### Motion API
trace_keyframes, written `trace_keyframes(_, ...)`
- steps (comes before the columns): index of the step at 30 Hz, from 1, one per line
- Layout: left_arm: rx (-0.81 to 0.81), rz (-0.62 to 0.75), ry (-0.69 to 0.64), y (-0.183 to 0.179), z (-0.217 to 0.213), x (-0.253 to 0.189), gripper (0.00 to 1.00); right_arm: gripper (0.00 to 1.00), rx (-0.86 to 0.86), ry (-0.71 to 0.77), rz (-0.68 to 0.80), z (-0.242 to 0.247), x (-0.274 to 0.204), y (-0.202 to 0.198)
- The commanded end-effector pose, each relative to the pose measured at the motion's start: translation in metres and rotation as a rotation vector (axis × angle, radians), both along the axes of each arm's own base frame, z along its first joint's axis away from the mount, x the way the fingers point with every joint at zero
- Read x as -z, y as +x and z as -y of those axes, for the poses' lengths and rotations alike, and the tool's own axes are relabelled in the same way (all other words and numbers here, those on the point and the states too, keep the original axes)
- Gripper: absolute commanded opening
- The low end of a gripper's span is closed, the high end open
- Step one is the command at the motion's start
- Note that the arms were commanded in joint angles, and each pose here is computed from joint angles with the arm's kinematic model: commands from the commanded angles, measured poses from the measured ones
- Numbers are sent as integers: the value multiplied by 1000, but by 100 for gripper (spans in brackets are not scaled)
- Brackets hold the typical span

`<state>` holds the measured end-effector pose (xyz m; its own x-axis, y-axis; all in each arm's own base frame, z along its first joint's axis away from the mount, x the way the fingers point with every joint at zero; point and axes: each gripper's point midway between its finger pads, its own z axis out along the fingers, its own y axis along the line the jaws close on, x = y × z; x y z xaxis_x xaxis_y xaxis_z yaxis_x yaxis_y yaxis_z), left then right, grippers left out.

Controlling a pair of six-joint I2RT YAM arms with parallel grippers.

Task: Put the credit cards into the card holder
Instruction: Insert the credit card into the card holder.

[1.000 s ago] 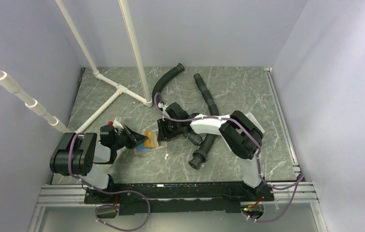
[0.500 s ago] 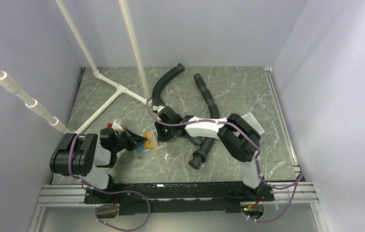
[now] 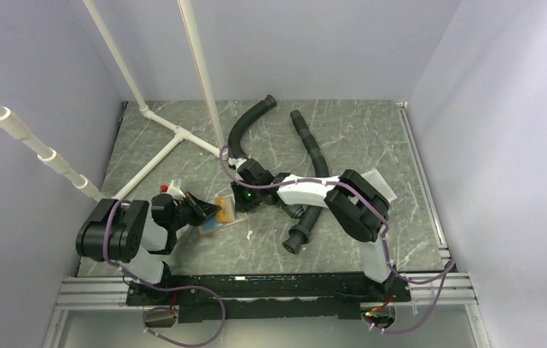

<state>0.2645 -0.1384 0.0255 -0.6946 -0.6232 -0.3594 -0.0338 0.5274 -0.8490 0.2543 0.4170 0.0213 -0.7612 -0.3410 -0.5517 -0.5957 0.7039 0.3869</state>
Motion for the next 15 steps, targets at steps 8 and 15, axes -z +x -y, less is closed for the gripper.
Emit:
trace_keyframes(8,-12,61,-100,-2,13,-3,0,16,-59,-14,-274,10,50,-57)
trace_keyframes(15,-1,-117,-121,-22,17,23,20,25,-95,8,-256,30,23,-49)
